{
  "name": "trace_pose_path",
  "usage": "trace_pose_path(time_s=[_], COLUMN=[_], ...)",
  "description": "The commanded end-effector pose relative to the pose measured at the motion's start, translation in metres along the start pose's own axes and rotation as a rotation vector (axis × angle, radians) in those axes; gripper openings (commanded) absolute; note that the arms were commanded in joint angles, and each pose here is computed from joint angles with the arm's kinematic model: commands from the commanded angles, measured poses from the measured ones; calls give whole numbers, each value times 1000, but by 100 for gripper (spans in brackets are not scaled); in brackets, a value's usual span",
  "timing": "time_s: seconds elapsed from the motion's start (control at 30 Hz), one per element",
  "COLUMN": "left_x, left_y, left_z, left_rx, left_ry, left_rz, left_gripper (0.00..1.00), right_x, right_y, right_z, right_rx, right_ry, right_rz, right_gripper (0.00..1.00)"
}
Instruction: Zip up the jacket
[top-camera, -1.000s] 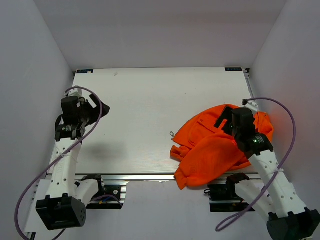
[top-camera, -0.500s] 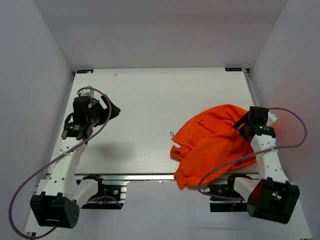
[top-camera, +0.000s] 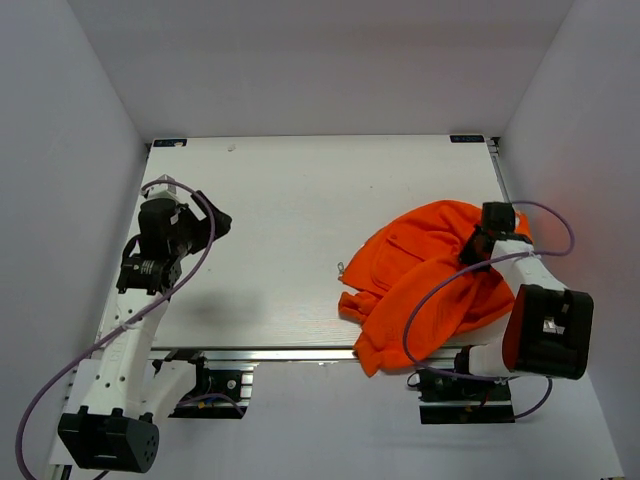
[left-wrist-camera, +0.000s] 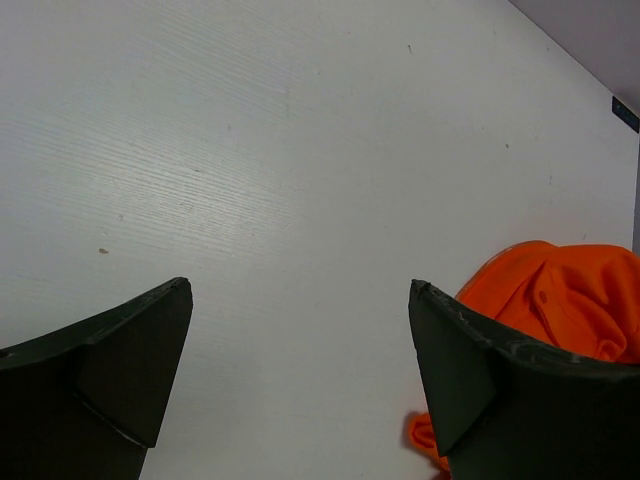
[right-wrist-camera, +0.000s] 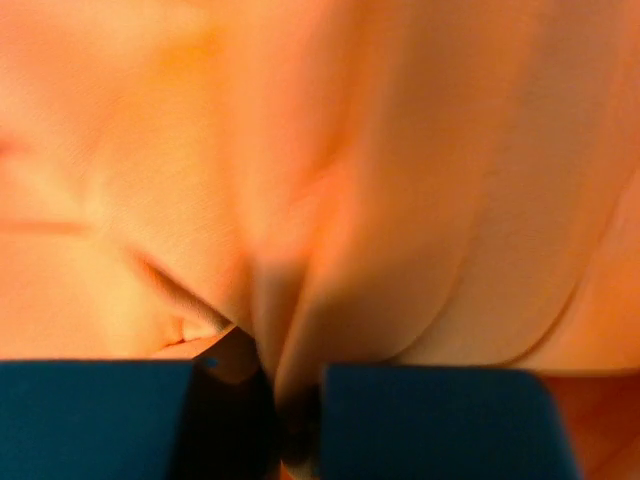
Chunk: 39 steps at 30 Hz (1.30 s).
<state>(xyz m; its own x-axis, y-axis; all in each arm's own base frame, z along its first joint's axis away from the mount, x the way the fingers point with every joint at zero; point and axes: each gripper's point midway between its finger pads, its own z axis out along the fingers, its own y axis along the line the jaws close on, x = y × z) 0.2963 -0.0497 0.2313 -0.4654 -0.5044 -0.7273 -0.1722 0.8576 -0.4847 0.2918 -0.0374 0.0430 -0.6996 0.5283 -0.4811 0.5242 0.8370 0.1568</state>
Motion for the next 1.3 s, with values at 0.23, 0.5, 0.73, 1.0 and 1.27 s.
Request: trace_pose_path(time_s=[0.23,0.5,0.73,1.0,1.27], left_x=[-10,-32,-62,-68,-11], left_y=[8,17,32,11,-14], left_z=[-17,-42,-88,-79,13], left_rx=[-61,-160,-291,-193,-57], left_ry=[-56,-122,-243,-238,121], left_rz=[-42,-58,-92,-74,57], left_gripper=[98,98,98,98,98], right_x=[-88,-48,21,30,33], right_y=[340,363,206,110,154], right_z=[-244,-351,-169,-128,-168], right_rx=[-775,-1017,-557,-316,-492], right_ry=[-546,-679,-391,-278,-289], right_rz=[-713,-782,-608,-389,-584], right_gripper=[0,0,6,89,89])
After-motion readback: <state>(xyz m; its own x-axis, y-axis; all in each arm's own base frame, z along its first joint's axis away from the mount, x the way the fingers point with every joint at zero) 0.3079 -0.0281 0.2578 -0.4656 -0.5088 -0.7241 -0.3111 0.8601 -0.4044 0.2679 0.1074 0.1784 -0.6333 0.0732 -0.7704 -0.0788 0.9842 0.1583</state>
